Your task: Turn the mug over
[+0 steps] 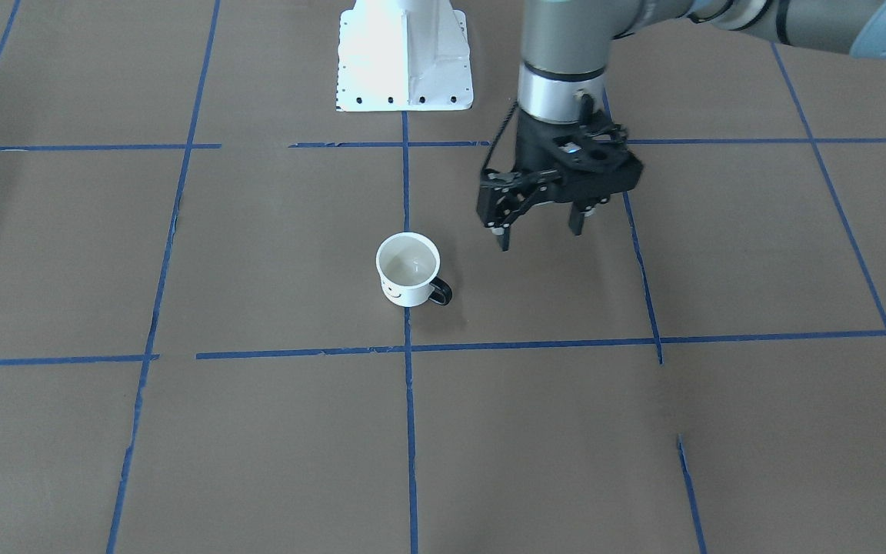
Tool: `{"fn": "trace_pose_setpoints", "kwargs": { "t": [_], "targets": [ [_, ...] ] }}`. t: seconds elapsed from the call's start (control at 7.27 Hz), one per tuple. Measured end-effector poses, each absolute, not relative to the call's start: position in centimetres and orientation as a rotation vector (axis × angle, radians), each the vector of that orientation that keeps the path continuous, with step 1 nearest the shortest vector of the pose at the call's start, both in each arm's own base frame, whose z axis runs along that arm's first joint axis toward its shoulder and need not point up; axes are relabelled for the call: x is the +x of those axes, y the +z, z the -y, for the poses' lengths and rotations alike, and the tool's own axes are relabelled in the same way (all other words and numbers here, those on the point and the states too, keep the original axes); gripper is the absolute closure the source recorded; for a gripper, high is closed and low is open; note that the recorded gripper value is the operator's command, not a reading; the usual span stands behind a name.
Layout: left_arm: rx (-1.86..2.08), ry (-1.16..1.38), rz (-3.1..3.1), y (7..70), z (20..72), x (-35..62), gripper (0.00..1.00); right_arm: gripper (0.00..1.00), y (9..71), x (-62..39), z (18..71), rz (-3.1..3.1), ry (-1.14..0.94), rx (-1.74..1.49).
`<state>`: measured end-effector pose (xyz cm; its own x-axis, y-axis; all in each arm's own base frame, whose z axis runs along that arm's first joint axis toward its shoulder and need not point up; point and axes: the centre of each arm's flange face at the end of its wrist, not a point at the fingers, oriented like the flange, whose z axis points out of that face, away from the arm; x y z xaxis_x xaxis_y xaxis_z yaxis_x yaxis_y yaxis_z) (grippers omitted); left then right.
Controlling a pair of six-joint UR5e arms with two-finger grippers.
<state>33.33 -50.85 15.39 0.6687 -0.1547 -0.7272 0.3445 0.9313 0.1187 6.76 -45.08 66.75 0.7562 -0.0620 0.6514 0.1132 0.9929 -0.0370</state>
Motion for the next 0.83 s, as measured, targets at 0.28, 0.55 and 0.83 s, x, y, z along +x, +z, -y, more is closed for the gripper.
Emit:
{"fn": "trace_pose_setpoints", "kwargs": {
  "t": [0.28, 0.55, 0.83],
  "targets": [
    [0.301, -0.130, -0.755, 22.8, 50.7, 20.1, 0.01, 0.00, 66.8, 6.8, 45.1, 0.707, -0.096, -0.076],
    [0.325, -0.011, -0.684, 30.0, 50.5, 9.0, 0.01, 0.00, 66.8, 6.8, 45.1, 0.707, -0.096, -0.076],
    [0.303, 0.110, -0.672, 38.8, 49.3, -1.8, 0.01, 0.00, 66.8, 6.8, 45.1, 0.707, -0.096, -0.076]
  ]
}}
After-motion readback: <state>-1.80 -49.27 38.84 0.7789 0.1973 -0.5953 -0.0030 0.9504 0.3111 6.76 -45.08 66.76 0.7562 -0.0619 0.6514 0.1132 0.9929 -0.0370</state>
